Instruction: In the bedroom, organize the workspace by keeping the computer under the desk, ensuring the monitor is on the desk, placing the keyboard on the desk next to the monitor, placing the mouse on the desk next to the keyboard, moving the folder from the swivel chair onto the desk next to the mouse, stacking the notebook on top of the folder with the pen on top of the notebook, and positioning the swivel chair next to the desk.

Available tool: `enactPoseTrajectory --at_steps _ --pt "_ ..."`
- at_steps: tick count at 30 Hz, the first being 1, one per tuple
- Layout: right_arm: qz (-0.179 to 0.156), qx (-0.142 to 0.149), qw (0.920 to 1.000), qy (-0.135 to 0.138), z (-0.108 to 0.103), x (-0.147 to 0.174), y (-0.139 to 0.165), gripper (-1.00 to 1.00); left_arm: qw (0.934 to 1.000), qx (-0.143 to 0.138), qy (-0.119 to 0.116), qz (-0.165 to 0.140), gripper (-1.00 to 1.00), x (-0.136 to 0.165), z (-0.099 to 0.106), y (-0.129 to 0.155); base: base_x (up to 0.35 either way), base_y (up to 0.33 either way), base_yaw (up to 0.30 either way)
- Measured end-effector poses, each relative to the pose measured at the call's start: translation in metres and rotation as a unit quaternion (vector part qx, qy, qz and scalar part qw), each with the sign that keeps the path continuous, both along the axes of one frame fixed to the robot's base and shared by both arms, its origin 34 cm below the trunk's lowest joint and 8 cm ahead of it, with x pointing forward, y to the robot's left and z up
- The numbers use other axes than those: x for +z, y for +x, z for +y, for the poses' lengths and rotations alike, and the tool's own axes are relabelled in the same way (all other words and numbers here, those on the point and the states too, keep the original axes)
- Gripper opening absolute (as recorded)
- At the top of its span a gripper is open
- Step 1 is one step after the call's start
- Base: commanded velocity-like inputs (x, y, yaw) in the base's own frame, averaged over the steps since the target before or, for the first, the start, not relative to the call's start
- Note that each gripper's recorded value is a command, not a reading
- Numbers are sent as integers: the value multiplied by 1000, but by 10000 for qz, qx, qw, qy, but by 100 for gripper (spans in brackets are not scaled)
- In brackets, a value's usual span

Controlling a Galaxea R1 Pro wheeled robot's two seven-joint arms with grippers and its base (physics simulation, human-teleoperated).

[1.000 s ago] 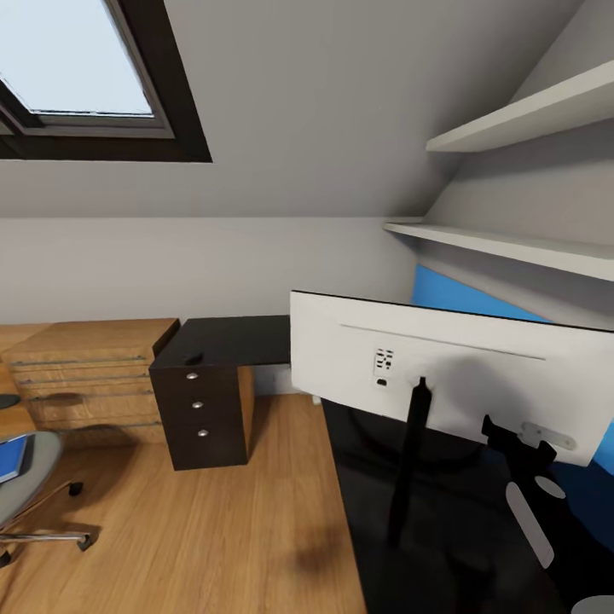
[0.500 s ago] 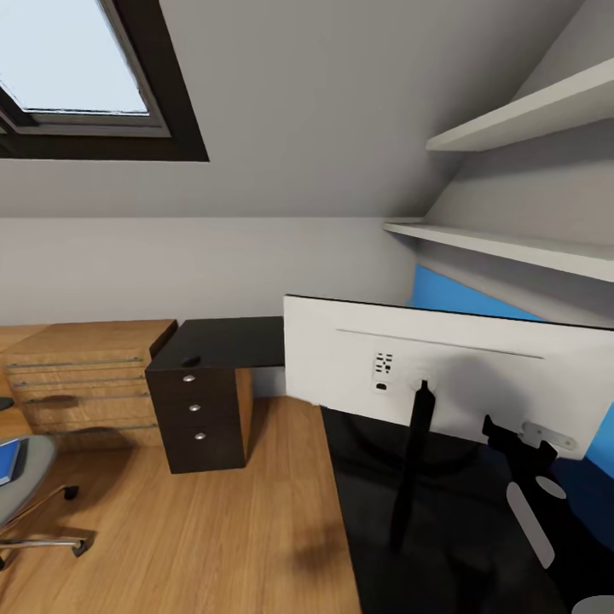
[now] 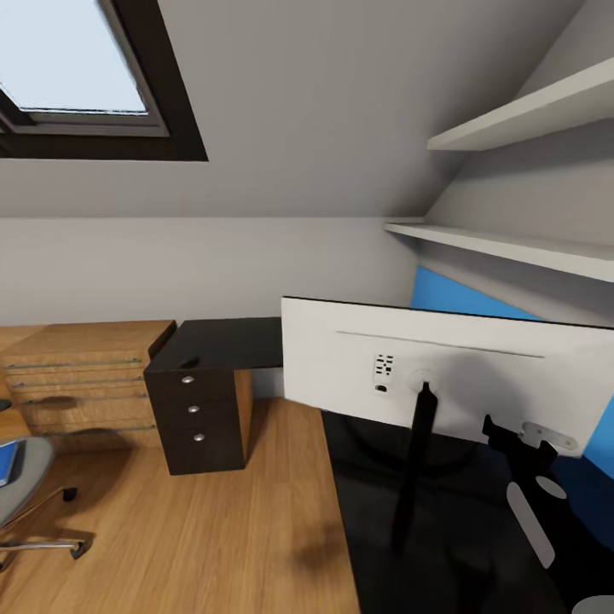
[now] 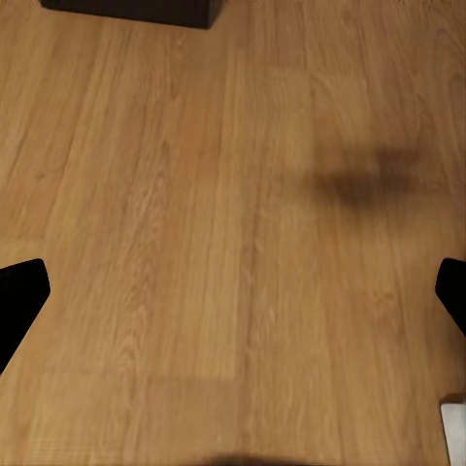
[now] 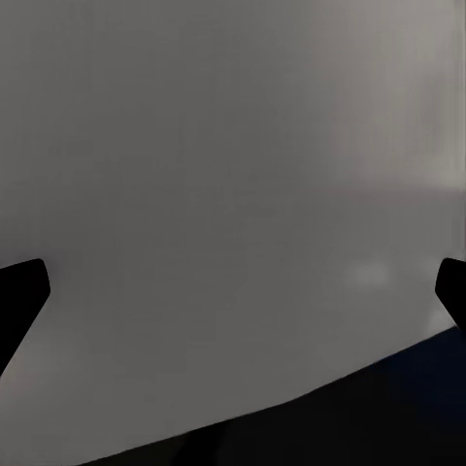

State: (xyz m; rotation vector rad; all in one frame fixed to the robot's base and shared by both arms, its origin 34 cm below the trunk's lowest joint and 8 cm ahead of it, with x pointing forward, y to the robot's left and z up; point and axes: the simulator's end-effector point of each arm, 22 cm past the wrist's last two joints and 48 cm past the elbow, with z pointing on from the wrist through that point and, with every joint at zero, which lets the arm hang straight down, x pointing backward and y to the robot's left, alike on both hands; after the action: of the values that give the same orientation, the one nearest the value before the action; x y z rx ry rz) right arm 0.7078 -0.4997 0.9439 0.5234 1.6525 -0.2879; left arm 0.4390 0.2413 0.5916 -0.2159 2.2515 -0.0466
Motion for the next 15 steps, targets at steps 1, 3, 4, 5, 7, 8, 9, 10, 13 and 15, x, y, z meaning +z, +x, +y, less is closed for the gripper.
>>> enactPoseTrajectory --at_steps 1,3,4,5,7,8,9,10,13,15 --pt "-1 0 10000 -1 0 0 0 100 10000 0 0 -1 100 0 0 0 223 -28 0" --pt "-1 -1 10000 -1 0 0 0 100 10000 1 0 -1 100 0 0 0 180 -29 0" --pt "0 0 10000 2 0 0 0 100 10000 0 0 0 100 0 0 0 94 -16 0" --pt "-1 0 10000 0 0 0 0 100 10000 2 -1 1 100 0 0 0 75 -13 0" --pt "0 -1 10000 0 0 0 0 100 10000 4 -2 1 100 0 0 0 43 -8 0" --pt "0 -1 10000 -1 0 0 0 100 10000 5 -2 1 100 0 0 0 31 -5 0" --pt "0 -1 10000 1 0 0 0 100 10000 5 -2 1 100 0 0 0 20 -3 0" --pt "0 -1 10000 1 0 0 0 100 10000 6 -2 1 100 0 0 0 16 -3 0" --pt "0 -2 10000 1 -1 0 0 100 10000 6 -2 2 100 0 0 0 8 -1 0" --pt "1 -2 10000 0 0 0 0 100 10000 6 -2 2 100 0 0 0 4 -1 0"
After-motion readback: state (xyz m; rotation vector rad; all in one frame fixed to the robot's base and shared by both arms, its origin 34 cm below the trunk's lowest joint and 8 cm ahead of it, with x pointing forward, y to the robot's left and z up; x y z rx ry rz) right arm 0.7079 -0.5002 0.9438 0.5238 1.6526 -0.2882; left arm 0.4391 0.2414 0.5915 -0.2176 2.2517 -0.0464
